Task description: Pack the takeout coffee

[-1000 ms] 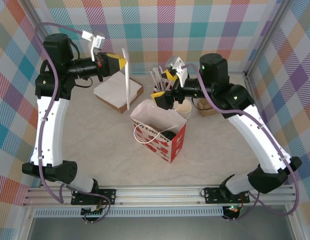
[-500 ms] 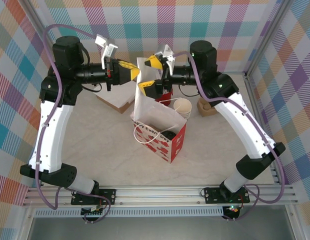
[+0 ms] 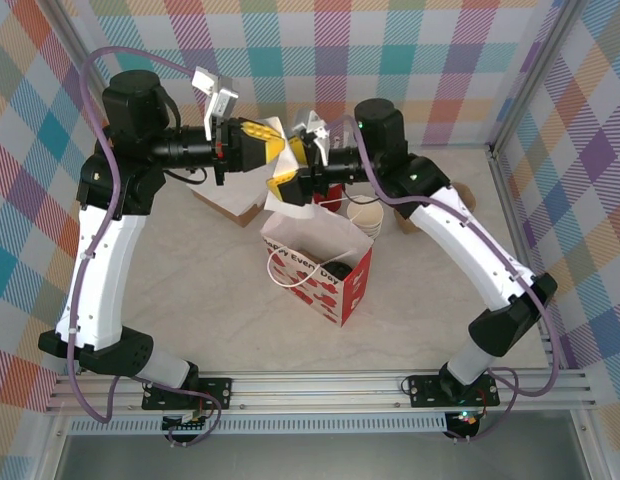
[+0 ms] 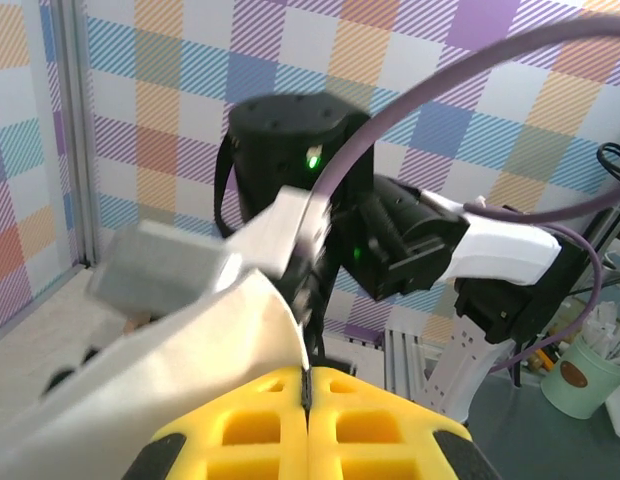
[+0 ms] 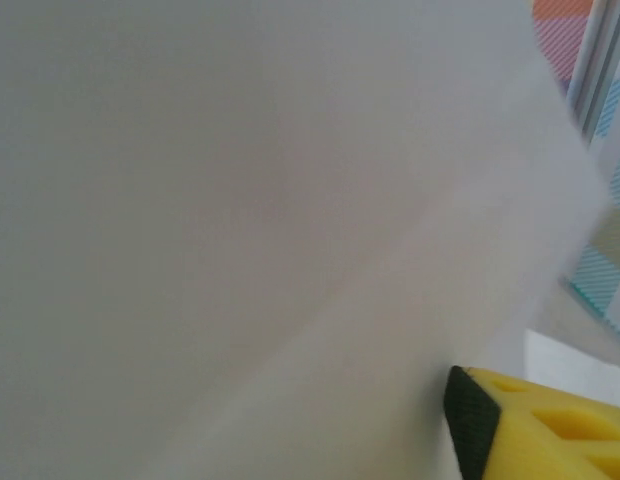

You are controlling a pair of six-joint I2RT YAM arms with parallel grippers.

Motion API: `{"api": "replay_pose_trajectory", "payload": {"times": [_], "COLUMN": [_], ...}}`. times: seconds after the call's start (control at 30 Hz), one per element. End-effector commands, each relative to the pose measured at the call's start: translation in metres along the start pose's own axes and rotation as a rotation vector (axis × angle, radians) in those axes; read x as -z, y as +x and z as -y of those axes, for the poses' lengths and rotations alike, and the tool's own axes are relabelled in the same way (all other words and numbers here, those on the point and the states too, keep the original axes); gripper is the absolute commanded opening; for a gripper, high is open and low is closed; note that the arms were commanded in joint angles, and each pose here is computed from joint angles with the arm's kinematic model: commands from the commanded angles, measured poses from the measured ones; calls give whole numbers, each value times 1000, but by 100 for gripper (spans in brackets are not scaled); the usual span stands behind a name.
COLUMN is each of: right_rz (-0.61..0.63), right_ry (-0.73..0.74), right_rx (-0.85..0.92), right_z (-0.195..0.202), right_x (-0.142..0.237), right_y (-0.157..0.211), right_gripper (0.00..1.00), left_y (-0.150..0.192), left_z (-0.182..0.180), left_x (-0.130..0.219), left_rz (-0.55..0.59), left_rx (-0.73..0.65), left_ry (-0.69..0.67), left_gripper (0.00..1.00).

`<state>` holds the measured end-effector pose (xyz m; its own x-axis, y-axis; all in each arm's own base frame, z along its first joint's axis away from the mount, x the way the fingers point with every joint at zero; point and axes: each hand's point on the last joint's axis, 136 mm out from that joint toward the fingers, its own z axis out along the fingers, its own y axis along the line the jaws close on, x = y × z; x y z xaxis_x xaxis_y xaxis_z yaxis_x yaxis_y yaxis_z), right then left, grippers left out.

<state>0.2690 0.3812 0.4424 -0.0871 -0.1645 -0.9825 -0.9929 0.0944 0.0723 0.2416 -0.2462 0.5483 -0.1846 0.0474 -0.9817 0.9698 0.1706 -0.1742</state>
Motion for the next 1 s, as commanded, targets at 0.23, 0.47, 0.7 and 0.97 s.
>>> {"api": "replay_pose_trajectory", "payload": {"times": [0.23, 0.47, 0.7, 0.97], "right_rz": [8, -73, -273, -447], "right_ry": [43, 173, 235, 199], "right_rx": [3, -42, -132, -173], "right_z": [-23, -24, -26, -33], "right_x": [28, 54, 71, 71], "right_y": [5, 17, 67, 108], "right_gripper": [10, 0, 0, 0], "left_y": [-16, -9, 4, 52], "left_z": [15, 15, 20, 21], "left_x": [10, 14, 38, 80], "left_rz": [36, 27, 49, 79], "left_rx": [-82, -58, -62, -11], "left_ry": [-44, -83, -250, -502], "left_gripper": [0, 37, 73, 80]}}
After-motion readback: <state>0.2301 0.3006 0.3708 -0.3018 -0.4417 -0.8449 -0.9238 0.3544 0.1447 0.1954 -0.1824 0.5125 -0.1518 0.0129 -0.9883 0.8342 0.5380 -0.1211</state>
